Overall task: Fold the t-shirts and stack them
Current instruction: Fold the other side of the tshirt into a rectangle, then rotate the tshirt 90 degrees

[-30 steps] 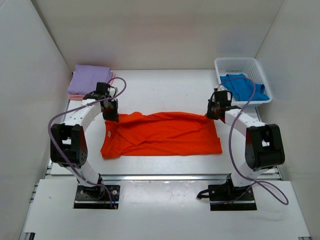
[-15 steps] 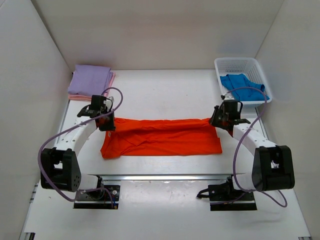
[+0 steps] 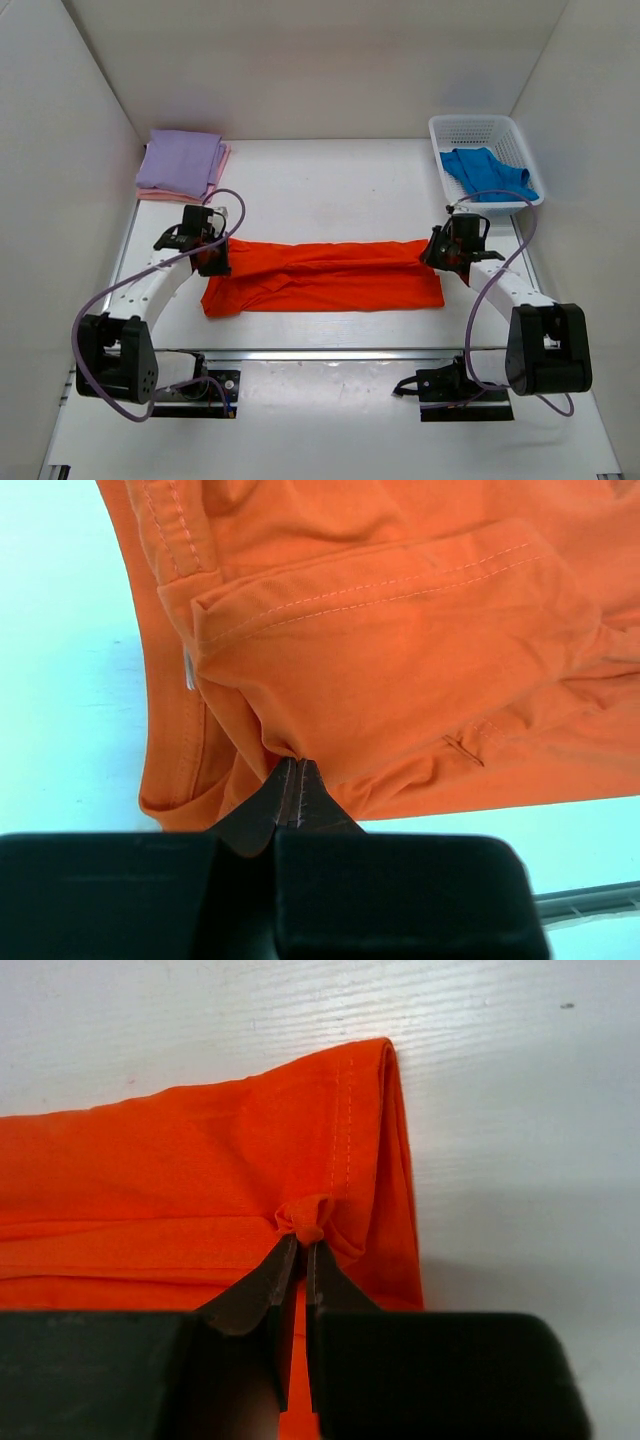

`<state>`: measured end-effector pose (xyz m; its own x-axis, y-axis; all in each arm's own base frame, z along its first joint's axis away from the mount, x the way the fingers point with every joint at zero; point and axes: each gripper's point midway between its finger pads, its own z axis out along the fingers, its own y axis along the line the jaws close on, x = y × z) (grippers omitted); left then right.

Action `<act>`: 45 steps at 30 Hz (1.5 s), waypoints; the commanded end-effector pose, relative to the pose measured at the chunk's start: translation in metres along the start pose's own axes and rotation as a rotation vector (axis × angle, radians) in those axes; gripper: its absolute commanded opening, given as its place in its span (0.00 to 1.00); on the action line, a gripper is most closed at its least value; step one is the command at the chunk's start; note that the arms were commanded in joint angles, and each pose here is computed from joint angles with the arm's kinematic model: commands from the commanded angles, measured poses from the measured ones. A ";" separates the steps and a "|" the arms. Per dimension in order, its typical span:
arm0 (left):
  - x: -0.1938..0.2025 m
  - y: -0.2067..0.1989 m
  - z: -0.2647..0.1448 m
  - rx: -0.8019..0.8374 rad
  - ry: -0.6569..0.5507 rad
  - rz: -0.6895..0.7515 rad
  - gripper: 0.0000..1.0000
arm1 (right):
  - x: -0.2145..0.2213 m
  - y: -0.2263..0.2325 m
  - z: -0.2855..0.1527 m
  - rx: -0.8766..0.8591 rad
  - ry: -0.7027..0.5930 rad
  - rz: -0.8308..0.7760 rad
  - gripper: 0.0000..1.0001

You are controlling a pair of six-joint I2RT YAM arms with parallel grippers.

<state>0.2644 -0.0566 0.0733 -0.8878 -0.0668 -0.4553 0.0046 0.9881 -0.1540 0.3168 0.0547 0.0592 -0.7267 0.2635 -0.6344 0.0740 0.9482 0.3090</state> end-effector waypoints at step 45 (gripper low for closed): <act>-0.109 -0.125 0.149 -0.027 0.107 -0.029 0.01 | 0.065 0.015 0.047 0.303 0.403 0.081 0.00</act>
<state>0.4140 -0.1772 0.0160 -0.9191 -0.1318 -0.3713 -0.0749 0.9837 -0.1637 0.3434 0.0920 0.0184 -0.8782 0.2492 -0.4082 0.1902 0.9651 0.1799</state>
